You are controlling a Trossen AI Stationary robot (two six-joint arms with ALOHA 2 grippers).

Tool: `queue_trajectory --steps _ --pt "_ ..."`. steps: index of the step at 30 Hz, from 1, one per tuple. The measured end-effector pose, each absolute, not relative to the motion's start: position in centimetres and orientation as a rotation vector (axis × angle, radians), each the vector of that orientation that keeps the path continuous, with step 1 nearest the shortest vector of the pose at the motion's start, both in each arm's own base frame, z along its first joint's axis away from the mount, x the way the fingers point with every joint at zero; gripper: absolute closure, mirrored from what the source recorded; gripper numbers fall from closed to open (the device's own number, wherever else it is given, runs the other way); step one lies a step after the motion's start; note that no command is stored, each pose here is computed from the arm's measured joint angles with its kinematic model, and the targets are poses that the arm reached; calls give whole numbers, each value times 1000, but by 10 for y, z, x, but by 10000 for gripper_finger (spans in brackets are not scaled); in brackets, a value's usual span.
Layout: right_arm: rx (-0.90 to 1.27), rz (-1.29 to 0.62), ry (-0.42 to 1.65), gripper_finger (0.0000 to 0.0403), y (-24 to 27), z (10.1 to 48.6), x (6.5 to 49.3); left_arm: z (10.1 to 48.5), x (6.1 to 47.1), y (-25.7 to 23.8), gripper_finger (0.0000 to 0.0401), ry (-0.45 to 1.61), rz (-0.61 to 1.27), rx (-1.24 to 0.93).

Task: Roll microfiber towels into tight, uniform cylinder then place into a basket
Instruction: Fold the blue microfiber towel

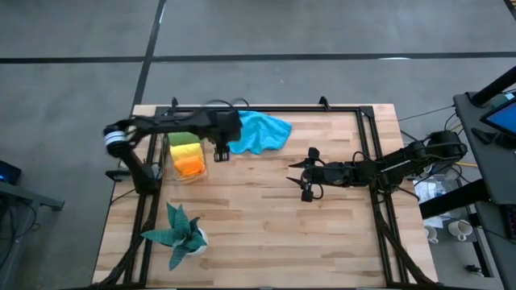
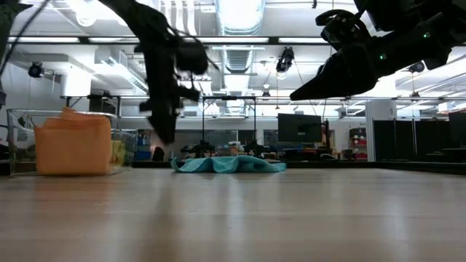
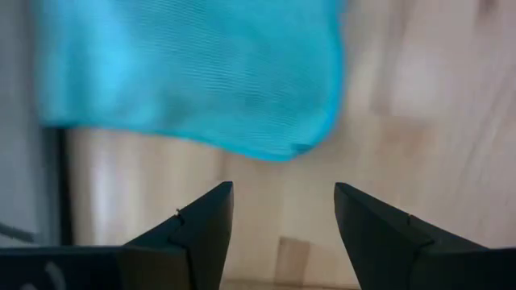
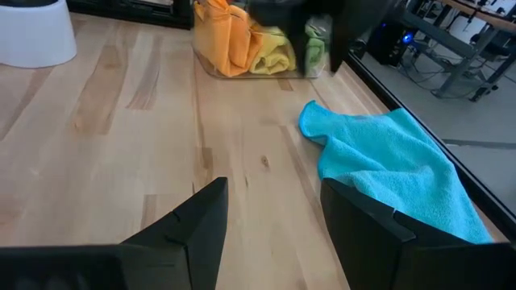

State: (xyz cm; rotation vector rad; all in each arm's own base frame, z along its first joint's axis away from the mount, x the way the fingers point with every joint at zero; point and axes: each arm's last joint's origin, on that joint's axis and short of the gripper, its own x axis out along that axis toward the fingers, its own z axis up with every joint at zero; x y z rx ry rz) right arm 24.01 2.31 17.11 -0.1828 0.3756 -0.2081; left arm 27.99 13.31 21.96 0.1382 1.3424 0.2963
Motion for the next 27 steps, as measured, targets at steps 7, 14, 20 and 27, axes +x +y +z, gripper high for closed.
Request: queue_trajectory --steps 7,14,20,27 --pt "-183 -208 376 209 23 171 240 173 305 133 202 1499 122 279" --pt "-182 -208 376 209 23 171 240 175 307 137 202 1497 179 391" --pt "-179 -209 377 209 23 171 240 172 306 135 209 1504 115 423" --pt "-180 -209 380 209 23 171 240 164 308 135 246 1503 90 429"
